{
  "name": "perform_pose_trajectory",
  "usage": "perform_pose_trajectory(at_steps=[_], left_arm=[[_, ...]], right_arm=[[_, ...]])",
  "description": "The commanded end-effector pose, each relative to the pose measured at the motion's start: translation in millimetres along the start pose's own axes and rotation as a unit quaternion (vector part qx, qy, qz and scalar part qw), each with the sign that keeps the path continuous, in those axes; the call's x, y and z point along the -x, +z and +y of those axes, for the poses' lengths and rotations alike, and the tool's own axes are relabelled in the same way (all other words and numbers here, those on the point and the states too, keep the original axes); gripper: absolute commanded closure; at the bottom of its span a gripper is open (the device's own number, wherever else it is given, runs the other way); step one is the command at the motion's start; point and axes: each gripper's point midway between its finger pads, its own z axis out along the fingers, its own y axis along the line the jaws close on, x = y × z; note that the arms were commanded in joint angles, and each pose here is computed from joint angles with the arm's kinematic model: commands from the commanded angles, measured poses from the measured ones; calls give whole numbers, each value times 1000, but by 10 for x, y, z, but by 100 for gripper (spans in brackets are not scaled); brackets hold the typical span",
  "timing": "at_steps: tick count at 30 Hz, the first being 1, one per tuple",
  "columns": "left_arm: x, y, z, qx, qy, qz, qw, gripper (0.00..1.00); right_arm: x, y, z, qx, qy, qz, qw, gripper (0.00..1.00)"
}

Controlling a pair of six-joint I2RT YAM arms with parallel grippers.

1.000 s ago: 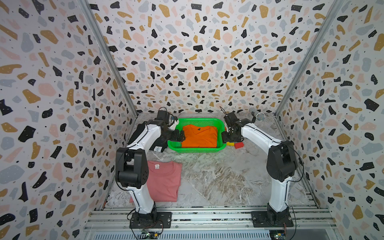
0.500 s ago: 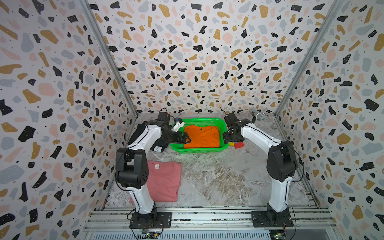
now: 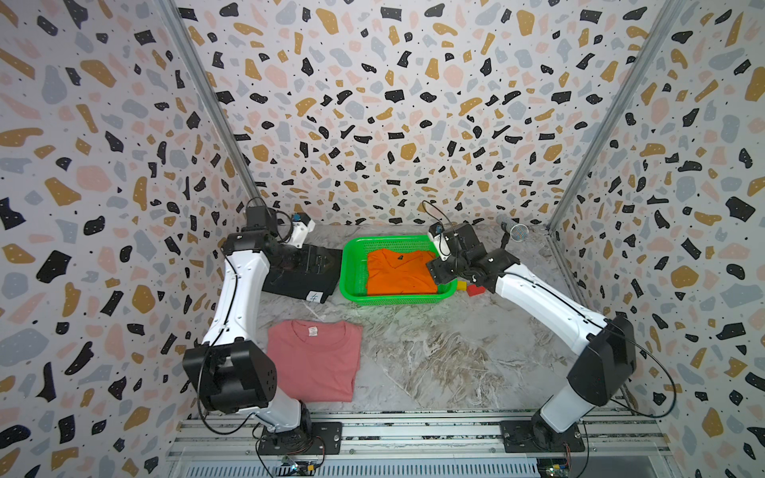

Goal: Put the folded t-shirts into the basket
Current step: Adjust the bin at the center of the board, then move the T-shirt to the center of the board.

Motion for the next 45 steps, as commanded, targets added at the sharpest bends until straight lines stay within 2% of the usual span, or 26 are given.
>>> perform_pose_trajectory(at_steps=[1,4,5,8,12,13,15,17,20,27,31,34,36,38,42,45], left_arm=[[-319,-61,235,45,-21,34,998,0],[-513,-97,457,80,-49,41,995,0],[-581,-89,525,91,-57,45,993,0],[-733,-94,724,125,-75,48,988,0],[-905,-95,974,174,-101,52,978,0],[-930,-93,1014,181,-106,52,976,0],[-969,-83,1070,188,-113,52,974,0],[-990,-75,1129,194,-121,54,972,0],[-987,-69,1177,196,-127,54,971,0],[-1003,-3,1229,192,-132,58,971,0],[-1051,66,1194,176,-138,65,973,0],[-1178,215,1057,132,-151,70,977,0],[-1363,346,973,106,-140,86,981,0],[-1537,410,988,109,-120,109,981,0],[-1685,456,953,98,-93,134,982,0],[-1718,498,822,62,-84,131,986,0]], right_arm=[[249,-134,877,160,-149,-133,967,16],[136,-238,1584,285,-236,-223,902,16],[81,-228,1759,307,-249,-234,888,17],[-119,-56,2277,376,-263,-219,861,21],[-358,243,2858,414,-284,-190,844,26],[-382,372,2921,409,-283,-178,849,28],[-439,660,2998,410,-259,-145,863,40],[-613,757,3272,440,-257,-111,854,49],[-902,856,3414,447,-284,-61,846,50],[-1779,954,3256,434,-370,77,818,47],[-2047,760,3066,444,-416,127,784,42],[-2223,517,2916,466,-447,166,745,26],[-2317,391,2767,467,-463,197,727,24],[-2378,294,2620,465,-459,225,722,26],[-2444,88,2472,472,-438,236,728,27],[-2463,37,2339,457,-423,249,742,27]])
